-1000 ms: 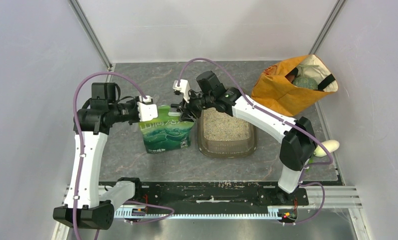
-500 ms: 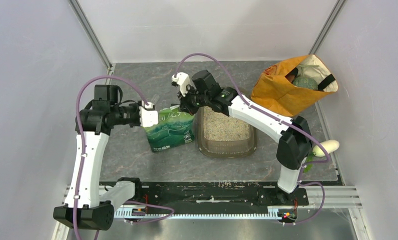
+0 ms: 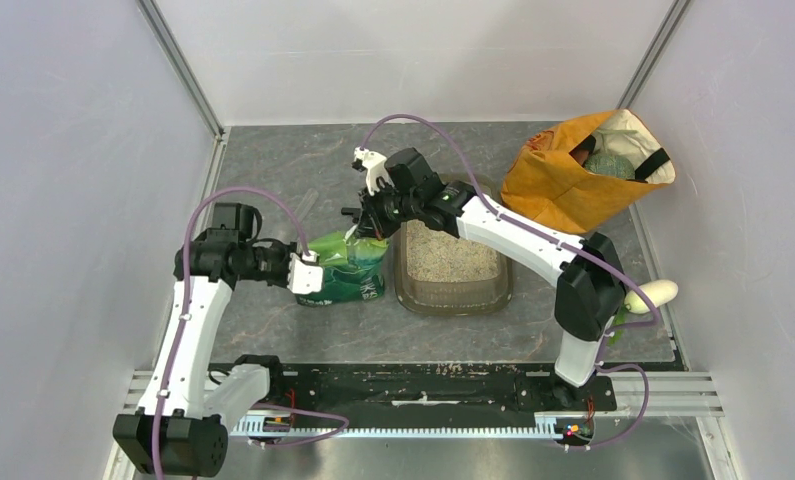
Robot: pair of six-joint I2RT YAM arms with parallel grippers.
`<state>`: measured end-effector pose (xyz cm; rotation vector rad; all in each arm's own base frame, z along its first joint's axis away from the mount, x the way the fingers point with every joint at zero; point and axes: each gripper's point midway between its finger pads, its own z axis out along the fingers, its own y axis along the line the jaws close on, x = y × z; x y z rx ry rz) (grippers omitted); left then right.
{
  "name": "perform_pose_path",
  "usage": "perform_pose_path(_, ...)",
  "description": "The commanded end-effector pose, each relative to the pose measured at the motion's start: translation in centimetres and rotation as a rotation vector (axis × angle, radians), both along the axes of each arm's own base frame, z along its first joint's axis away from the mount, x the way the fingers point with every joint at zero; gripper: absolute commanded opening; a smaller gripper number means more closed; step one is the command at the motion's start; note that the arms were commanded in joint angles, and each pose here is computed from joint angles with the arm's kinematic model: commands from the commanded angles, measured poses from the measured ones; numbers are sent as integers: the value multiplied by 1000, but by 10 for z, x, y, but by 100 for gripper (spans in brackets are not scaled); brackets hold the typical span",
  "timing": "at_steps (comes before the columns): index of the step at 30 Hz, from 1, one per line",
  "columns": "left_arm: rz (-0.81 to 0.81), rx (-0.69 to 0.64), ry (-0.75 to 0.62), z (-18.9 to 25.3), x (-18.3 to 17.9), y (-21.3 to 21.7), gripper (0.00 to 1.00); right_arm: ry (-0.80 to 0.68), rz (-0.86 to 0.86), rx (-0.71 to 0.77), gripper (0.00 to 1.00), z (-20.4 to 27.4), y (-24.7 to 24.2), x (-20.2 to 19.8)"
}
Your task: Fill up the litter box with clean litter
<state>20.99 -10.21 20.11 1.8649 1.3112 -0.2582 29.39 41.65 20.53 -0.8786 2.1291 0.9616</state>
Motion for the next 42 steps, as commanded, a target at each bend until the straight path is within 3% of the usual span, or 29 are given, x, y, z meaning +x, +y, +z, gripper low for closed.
perform_pose_path(1,58,71,98,-33,-14,14,2,-11,54,120,0,33,6,-3)
perform_pose_path(2,75,67,103,-34,-12,15,2,-9,82,105,5,30,4,-8)
perform_pose_path(6,83,72,103,-37,-15,16,2,-44,212,58,47,23,-13,-29)
perform_pose_path(8,82,80,117,-42,-20,17,2,-69,269,27,60,20,-25,-37)
perform_pose_path(13,79,115,134,-54,-27,22,2,-103,330,-12,73,27,-44,-38)
perform_pose_path(19,88,104,118,-52,-30,21,2,-79,323,48,78,44,-21,-25)
perform_pose_path(24,97,86,93,-42,-29,20,2,-91,368,24,71,26,1,-20)
perform_pose_path(31,123,53,45,-23,-25,17,2,-80,439,-34,69,-6,11,-24)
perform_pose_path(34,133,46,25,-16,-24,17,2,-73,444,-48,51,-13,13,-22)
perform_pose_path(37,162,46,2,-12,-18,20,2,-92,439,-25,5,-8,17,-19)
perform_pose_path(38,182,47,-13,-10,-13,22,2,-101,435,-14,0,-5,19,-18)
perform_pose_path(42,272,4,-117,11,14,25,2,-185,378,38,0,20,26,-3)
